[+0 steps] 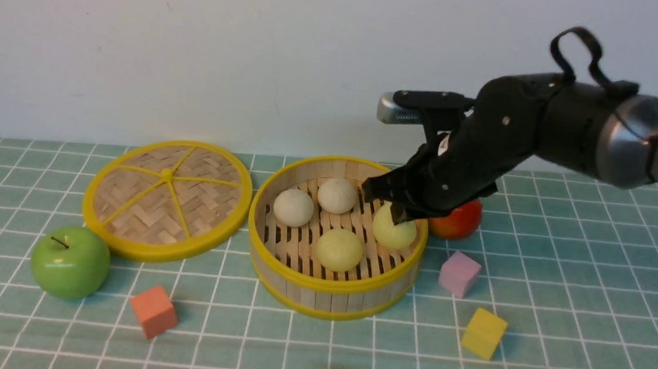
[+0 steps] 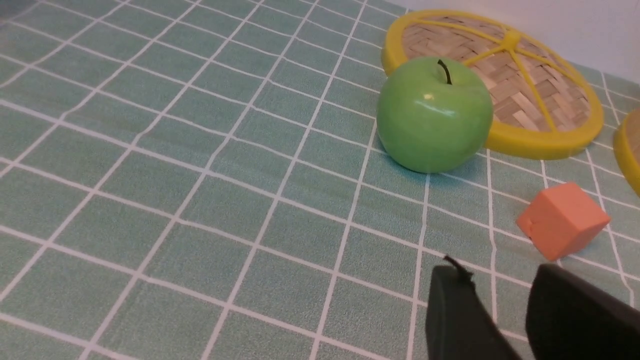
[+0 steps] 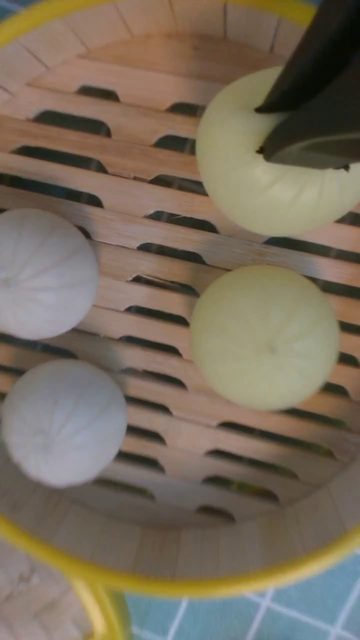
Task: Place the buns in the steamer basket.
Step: Use the right arm to put the steamed stuffed bun into the steamer
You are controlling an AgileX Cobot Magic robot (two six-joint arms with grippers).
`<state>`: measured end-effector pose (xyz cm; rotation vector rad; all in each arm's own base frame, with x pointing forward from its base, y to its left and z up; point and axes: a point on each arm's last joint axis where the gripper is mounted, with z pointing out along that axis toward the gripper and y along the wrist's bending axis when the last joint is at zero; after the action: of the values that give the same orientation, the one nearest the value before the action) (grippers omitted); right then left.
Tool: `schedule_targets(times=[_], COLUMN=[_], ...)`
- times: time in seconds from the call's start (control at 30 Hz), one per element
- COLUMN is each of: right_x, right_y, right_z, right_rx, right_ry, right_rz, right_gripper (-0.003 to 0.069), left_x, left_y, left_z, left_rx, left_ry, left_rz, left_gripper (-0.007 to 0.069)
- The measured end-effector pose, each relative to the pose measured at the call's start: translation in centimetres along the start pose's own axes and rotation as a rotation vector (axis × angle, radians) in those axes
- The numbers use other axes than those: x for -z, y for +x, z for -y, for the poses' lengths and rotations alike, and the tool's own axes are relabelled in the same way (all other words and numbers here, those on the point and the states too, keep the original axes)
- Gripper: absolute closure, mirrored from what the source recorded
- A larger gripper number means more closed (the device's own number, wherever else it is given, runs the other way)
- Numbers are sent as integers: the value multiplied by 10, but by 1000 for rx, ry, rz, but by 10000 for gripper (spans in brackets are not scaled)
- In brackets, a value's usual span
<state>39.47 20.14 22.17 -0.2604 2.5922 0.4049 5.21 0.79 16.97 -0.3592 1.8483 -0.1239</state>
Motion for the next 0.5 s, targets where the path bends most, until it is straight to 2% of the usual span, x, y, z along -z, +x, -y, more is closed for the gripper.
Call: schedule_targets(times=[0.3, 0.4, 0.5], right_x=[-25, -25, -21], right_y=[5, 5, 3], right_z=[3, 3, 2], right_rx=[-31, -36, -37], right_ry=[-7, -11, -14], right_rz=[-14, -10, -2], right_gripper=[631, 596, 512], left_x=[0, 0, 0], left_y=[0, 0, 0], left_z=[0, 0, 0], left_rx=[0, 0, 0], left_ry=[0, 0, 0], left_rz=[0, 0, 0], left_gripper=[408, 408, 408])
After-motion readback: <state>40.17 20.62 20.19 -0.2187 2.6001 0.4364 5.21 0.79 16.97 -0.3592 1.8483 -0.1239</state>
